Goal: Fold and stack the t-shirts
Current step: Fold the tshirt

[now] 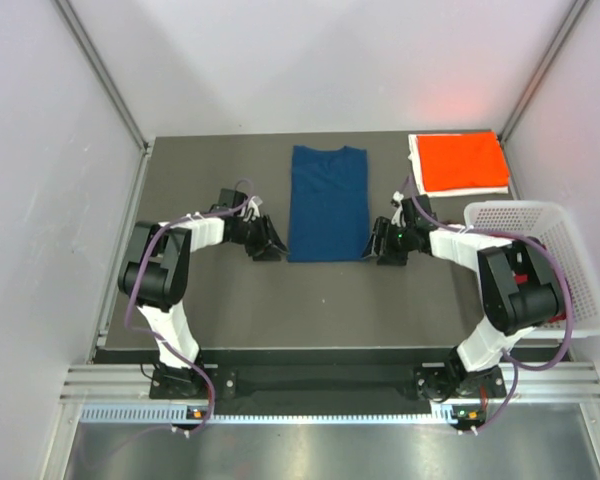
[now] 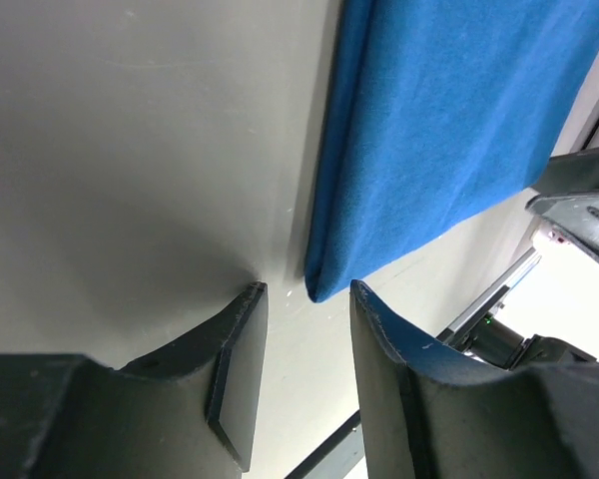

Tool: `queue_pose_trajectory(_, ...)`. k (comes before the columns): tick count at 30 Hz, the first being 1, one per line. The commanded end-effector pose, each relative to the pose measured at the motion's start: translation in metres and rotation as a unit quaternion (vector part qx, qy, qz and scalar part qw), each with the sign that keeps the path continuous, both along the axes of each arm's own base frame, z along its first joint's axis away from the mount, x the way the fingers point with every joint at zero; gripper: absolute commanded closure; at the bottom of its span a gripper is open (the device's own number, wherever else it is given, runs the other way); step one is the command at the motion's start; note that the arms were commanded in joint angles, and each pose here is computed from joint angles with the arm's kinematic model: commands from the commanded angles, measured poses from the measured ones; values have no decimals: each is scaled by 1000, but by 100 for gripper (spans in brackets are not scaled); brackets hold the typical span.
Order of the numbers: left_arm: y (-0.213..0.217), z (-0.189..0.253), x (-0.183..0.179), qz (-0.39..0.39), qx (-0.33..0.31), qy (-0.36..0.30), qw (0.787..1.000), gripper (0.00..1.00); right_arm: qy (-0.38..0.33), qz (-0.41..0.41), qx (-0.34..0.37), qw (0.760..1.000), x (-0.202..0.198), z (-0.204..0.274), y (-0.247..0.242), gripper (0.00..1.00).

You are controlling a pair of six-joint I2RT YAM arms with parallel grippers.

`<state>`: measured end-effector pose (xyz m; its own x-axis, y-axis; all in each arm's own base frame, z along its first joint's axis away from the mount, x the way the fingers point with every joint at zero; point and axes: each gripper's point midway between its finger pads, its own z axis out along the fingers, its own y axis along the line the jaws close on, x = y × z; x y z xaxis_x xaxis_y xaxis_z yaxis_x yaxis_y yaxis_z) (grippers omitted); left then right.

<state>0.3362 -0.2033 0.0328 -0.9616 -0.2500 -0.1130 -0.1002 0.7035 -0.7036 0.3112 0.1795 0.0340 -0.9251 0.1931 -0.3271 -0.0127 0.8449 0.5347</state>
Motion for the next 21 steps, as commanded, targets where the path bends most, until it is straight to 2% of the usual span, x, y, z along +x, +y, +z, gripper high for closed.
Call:
queue_pose_trajectory(1, -7, -1, 1, -9, -6, -15, 1000, 56, -5, -19, 5, 1000, 4, -8, 5, 42)
queue_pose_trajectory(4, -11, -6, -3, -14, -1, -12, 1000, 57, -5, -20, 5, 1000, 0, -13, 4, 45)
queue_pose_trajectory(12, -14, -16, -7, -16, 2, -3, 1000, 58, -5, -16, 8, 1000, -1, -24, 5, 70)
queue_pose_trajectory(16, -12, -23, -8, -12, 11, 1, 1000, 62, -2, -19, 8, 1000, -4, -30, 4, 82)
queue_pose_trajectory(18, -11, -25, -10, -10, 14, 5, 1000, 69, -1, -17, 4, 1000, -7, -34, 2, 93)
queue_pose_trajectory(19, -11, -26, -10, -10, 15, 5, 1000, 80, -2, -13, 2, 1000, -8, -34, 2, 96)
queue_pose_trajectory(21, -11, -25, -12, -8, 14, 7, 1000, 92, 1, -12, 2, 1000, -12, -36, 1, 100)
